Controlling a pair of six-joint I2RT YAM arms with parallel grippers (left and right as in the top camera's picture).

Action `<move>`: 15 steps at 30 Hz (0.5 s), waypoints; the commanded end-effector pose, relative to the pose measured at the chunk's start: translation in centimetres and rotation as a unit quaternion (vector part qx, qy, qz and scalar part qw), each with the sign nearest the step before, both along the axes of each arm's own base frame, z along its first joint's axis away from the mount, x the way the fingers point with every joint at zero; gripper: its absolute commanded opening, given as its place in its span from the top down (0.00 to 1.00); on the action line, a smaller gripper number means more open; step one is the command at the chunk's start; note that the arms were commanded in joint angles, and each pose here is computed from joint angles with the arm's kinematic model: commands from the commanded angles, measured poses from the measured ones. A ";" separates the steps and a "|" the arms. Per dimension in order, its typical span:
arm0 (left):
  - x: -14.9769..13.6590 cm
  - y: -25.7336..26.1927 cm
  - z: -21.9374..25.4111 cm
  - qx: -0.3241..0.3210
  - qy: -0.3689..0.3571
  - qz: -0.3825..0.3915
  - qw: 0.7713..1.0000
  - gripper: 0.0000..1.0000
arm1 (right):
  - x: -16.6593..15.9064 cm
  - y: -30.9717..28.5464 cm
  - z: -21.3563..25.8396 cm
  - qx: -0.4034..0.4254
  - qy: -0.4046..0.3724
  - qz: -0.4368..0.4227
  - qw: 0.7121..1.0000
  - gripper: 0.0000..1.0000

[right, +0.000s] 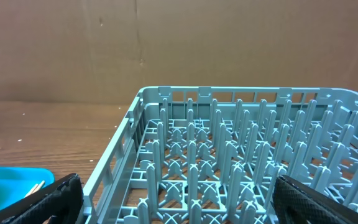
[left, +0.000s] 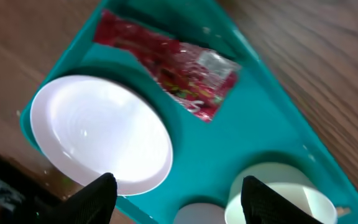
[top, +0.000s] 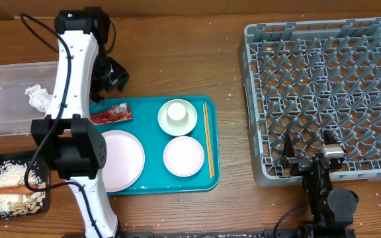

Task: Sort waste into correct bins and load items into the dishwasher
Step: 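Grasp the red snack wrapper on the tray with the left gripper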

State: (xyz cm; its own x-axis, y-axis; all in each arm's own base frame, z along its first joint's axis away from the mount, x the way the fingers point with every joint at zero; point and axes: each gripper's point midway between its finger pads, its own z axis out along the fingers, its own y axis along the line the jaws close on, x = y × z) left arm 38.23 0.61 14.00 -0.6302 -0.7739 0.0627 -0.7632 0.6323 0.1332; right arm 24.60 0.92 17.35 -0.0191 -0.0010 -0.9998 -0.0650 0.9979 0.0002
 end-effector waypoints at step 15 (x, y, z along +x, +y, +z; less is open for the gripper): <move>-2.3 5.3 -5.3 0.093 0.041 0.123 0.987 0.21 | 0.0 -0.2 -0.3 0.002 0.000 -0.004 1.000 0.00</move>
